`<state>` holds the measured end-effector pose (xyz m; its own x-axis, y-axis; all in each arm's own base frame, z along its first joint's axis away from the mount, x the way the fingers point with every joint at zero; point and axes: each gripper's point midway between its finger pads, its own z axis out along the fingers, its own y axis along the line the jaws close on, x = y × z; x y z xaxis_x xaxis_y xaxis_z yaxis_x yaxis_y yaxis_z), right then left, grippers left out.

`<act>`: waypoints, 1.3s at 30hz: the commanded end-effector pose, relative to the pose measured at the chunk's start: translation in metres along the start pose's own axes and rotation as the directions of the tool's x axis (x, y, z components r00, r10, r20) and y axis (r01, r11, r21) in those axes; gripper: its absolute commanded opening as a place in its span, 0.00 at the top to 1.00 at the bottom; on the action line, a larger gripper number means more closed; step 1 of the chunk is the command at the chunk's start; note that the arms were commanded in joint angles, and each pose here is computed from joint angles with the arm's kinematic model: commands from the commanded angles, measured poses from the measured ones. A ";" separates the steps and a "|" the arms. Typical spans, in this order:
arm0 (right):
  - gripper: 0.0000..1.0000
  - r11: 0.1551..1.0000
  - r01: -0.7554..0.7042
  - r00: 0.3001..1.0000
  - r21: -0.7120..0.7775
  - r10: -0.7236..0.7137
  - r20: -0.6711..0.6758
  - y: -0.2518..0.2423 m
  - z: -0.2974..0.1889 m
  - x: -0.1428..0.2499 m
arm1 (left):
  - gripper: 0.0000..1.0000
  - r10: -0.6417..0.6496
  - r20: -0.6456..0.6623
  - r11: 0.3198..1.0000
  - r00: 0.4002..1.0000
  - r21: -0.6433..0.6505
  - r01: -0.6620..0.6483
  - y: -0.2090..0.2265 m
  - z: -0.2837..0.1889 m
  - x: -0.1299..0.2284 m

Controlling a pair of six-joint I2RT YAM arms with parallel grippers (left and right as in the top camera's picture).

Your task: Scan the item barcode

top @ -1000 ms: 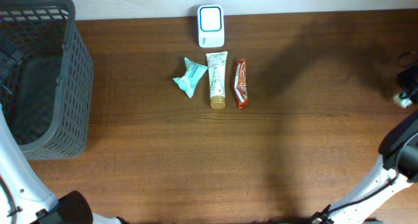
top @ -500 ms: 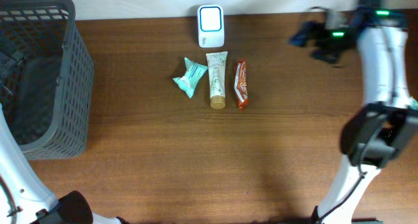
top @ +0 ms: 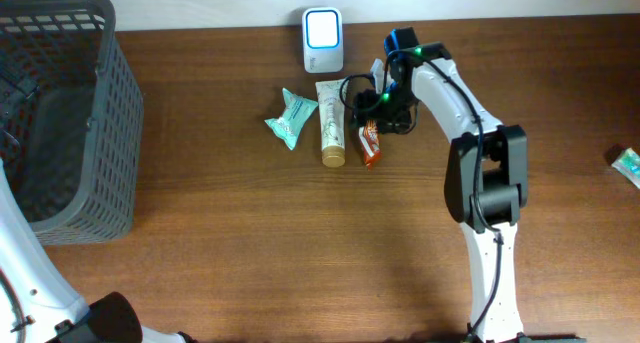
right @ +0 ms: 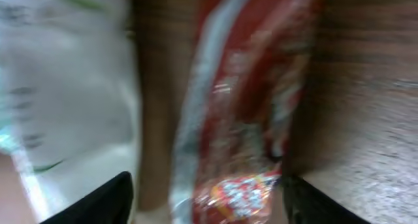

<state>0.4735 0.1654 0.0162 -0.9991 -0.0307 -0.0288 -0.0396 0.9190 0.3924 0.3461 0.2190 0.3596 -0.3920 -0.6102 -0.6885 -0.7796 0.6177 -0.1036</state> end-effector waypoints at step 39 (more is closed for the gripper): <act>0.05 0.970 0.006 1.000 0.244 -0.010 0.014 -0.094 -0.171 0.010 | 0.01 0.011 0.008 1.000 1.000 -0.012 -0.011 0.003 -0.001 -0.002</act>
<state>0.4788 0.0187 0.1629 -0.9885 0.0426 -0.1454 0.0359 0.9982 0.0479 0.3460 0.2190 0.3596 -0.3921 -0.6102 -0.6884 -0.7798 0.6175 -0.1032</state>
